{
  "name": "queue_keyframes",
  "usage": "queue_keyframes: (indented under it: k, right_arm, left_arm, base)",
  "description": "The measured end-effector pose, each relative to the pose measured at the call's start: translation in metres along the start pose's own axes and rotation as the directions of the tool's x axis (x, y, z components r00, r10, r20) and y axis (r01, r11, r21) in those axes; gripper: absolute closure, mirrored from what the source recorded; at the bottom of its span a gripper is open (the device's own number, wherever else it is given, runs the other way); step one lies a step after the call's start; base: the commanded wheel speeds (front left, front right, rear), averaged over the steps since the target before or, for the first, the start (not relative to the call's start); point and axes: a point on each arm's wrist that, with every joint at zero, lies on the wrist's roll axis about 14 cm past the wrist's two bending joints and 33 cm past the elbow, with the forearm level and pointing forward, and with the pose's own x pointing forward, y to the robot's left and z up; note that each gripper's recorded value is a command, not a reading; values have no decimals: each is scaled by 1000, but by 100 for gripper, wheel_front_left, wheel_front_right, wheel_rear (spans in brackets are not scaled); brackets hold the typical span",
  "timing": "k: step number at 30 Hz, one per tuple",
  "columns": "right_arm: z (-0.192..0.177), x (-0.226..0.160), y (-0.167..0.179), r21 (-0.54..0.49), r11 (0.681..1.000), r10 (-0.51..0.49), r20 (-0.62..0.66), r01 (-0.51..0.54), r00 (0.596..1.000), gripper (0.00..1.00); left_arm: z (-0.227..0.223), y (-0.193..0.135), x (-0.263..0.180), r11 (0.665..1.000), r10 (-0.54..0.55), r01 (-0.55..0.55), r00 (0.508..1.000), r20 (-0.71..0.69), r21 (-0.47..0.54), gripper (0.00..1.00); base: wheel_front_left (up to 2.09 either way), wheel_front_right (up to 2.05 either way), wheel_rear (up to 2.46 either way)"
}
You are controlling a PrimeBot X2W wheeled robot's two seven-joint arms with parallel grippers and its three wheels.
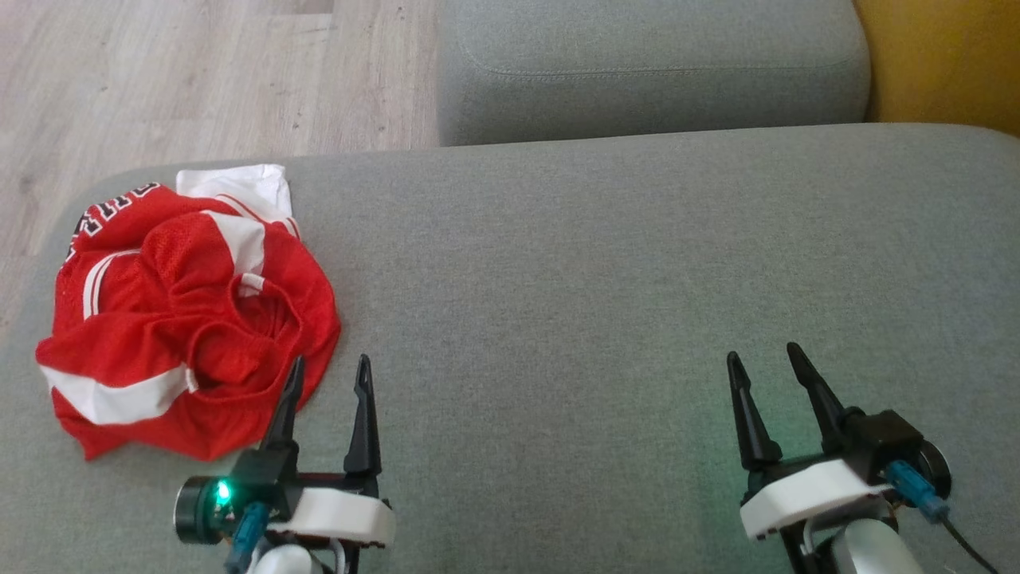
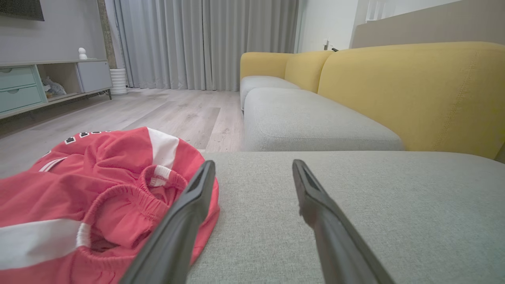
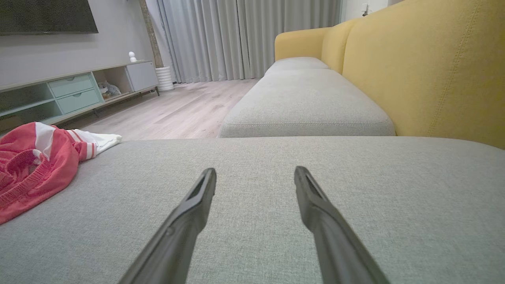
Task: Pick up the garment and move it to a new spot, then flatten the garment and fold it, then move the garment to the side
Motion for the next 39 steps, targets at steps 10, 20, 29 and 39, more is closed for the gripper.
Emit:
queue_keyframes:
  k: [10,20,29,39]
  right_arm:
    - [-1,0,0,2,1000,0,-5,0,1000,0]
    - [-2,7,12,0,999,40,-8,-40,999,0]
    - [-10,37,59,-3,981,193,-36,-193,981,0]
    - [-19,75,111,-39,936,347,-54,-349,936,0]
  left_arm:
    - [-3,4,0,1000,15,-15,1000,-9,1,0]
    - [0,21,-6,997,78,-78,997,-1,7,0]
    - [14,74,-33,967,256,-256,966,42,4,0]
    - [22,137,-69,882,470,-471,881,59,7,0]
  base:
    - [0,0,0]
    - [0,0,0]
    - [0,0,0]
    - [0,0,0]
